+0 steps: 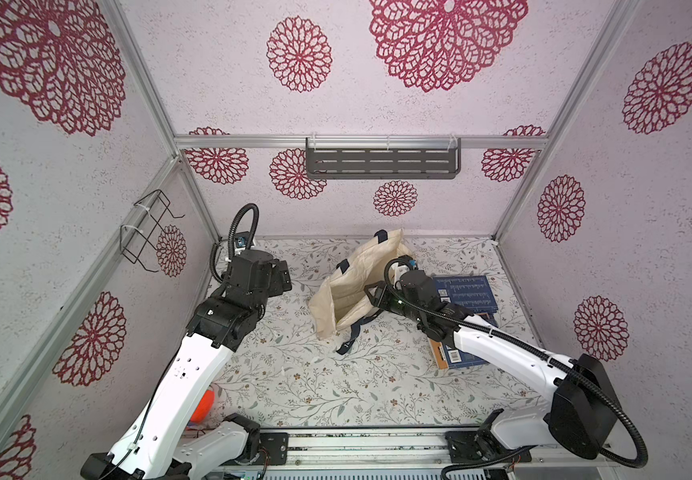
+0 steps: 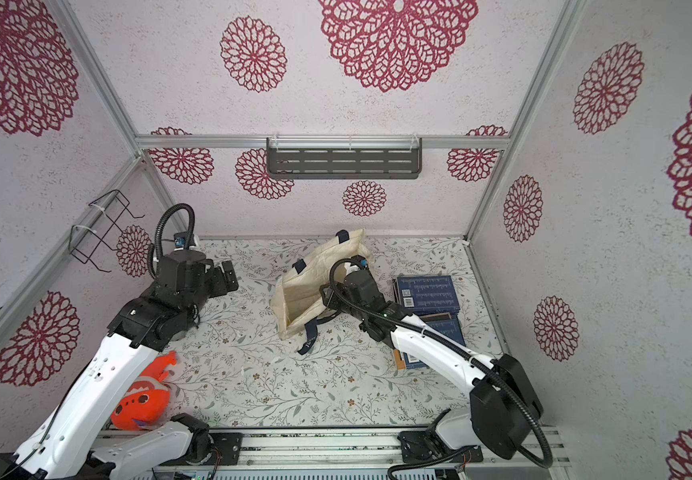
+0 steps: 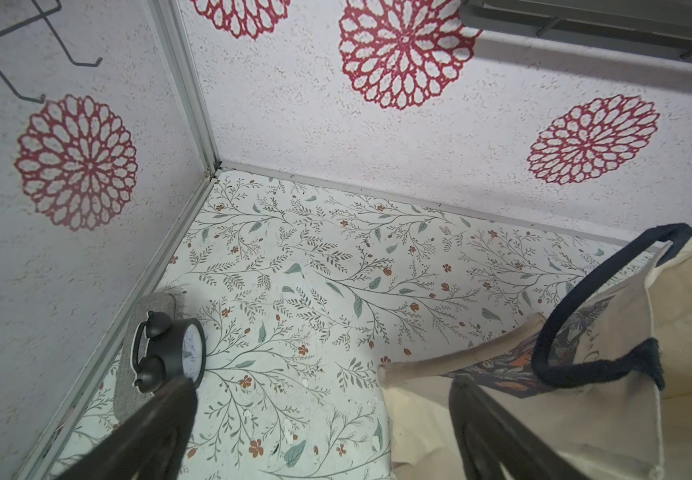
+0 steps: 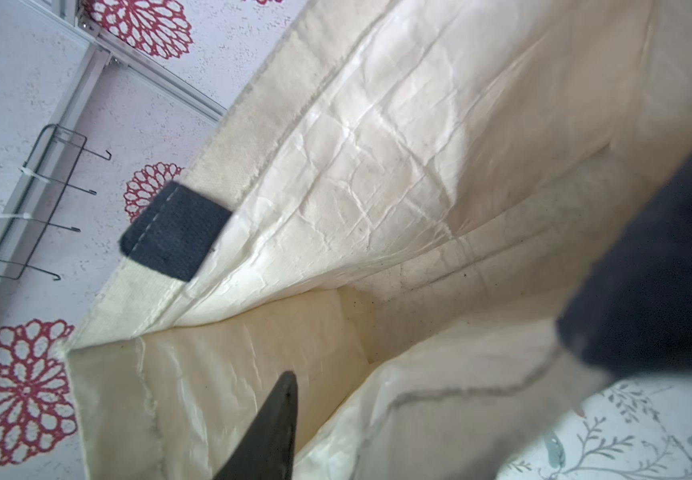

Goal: Take out the books from the canvas bag
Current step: Adjust the canvas bag at the center of the board.

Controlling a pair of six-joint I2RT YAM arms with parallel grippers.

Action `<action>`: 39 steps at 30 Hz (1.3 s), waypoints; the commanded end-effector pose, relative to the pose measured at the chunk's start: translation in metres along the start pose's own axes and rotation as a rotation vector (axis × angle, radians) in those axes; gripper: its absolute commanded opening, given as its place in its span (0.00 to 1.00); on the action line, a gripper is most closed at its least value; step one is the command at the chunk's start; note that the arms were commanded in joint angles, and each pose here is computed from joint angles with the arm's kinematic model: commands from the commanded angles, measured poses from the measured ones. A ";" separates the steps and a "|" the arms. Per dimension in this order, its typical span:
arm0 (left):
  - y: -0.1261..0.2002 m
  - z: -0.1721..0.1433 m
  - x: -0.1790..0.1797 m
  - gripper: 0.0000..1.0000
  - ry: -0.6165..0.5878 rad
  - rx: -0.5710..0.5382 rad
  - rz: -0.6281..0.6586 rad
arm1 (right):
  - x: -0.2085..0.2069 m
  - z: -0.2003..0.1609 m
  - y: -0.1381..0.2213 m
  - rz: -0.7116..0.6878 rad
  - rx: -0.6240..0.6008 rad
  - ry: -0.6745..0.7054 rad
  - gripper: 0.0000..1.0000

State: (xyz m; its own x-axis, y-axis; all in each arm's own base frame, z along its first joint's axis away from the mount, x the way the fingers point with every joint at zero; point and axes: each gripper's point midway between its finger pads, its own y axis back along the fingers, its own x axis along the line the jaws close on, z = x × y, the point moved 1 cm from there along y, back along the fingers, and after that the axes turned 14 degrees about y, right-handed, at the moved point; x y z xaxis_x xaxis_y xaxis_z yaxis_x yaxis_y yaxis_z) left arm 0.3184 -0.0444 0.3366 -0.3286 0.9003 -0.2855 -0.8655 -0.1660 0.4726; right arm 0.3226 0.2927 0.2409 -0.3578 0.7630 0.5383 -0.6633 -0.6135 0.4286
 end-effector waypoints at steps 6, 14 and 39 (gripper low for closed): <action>-0.004 0.001 0.005 0.98 0.046 -0.004 -0.003 | 0.020 0.035 0.025 0.051 -0.089 0.022 0.52; -0.007 0.000 0.007 0.98 0.067 0.003 -0.006 | 0.027 0.044 0.040 0.067 -0.112 0.042 0.60; -0.009 -0.004 0.017 0.98 0.138 -0.026 -0.039 | 0.033 0.083 0.115 0.018 -0.297 0.214 0.99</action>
State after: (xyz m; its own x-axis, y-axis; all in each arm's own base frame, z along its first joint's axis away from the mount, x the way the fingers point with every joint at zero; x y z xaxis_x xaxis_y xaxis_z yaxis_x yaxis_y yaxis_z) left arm 0.3189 -0.0325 0.3132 -0.3501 0.8637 -0.3626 -0.8618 -0.1454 0.4859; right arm 0.2911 0.2491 0.3360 -0.4770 0.7608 0.4401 -0.7489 -0.6139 0.2495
